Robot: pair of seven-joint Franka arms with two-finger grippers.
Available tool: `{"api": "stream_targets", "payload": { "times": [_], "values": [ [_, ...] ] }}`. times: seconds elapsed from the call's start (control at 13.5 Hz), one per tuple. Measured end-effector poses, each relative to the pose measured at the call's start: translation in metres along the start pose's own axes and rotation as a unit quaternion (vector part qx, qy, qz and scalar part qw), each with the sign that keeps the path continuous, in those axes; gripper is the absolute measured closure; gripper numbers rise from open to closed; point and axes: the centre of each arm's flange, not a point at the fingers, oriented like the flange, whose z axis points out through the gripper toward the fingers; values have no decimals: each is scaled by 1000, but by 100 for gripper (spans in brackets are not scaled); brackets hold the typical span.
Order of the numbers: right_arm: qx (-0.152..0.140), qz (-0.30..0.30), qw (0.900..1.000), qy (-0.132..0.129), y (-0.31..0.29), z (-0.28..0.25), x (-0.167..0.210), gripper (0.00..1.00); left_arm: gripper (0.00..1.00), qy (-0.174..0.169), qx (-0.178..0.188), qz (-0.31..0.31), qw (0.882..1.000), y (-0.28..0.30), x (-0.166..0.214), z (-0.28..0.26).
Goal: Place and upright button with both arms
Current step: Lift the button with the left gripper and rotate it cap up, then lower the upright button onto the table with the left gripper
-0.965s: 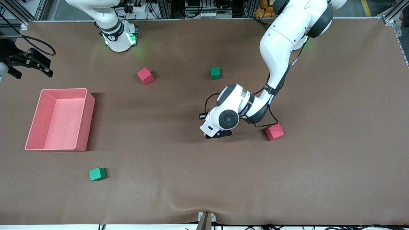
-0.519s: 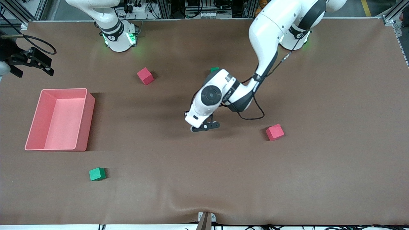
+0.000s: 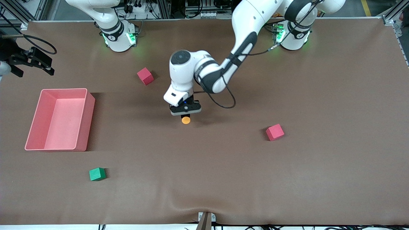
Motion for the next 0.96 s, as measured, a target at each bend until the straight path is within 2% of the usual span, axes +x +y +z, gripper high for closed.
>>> {"api": "stream_targets", "payload": {
  "times": [0.22,0.37,0.52,0.82,0.96],
  "values": [
    [0,0,1000,0,0,0,0,0,67,103,8,3,995,11,-28,-3],
    [0,0,1000,0,0,0,0,0,67,177,4,10,984,12,-48,7],
    [0,0,1000,0,0,0,0,0,67,235,-6,12,972,11,-64,25],
    [1,0,1000,-1,-1,0,0,0,67,291,-16,22,956,0,-72,58],
    [3,-1,1000,-1,-1,0,0,0,67,326,-37,12,945,-5,-76,75]
  ]
}}
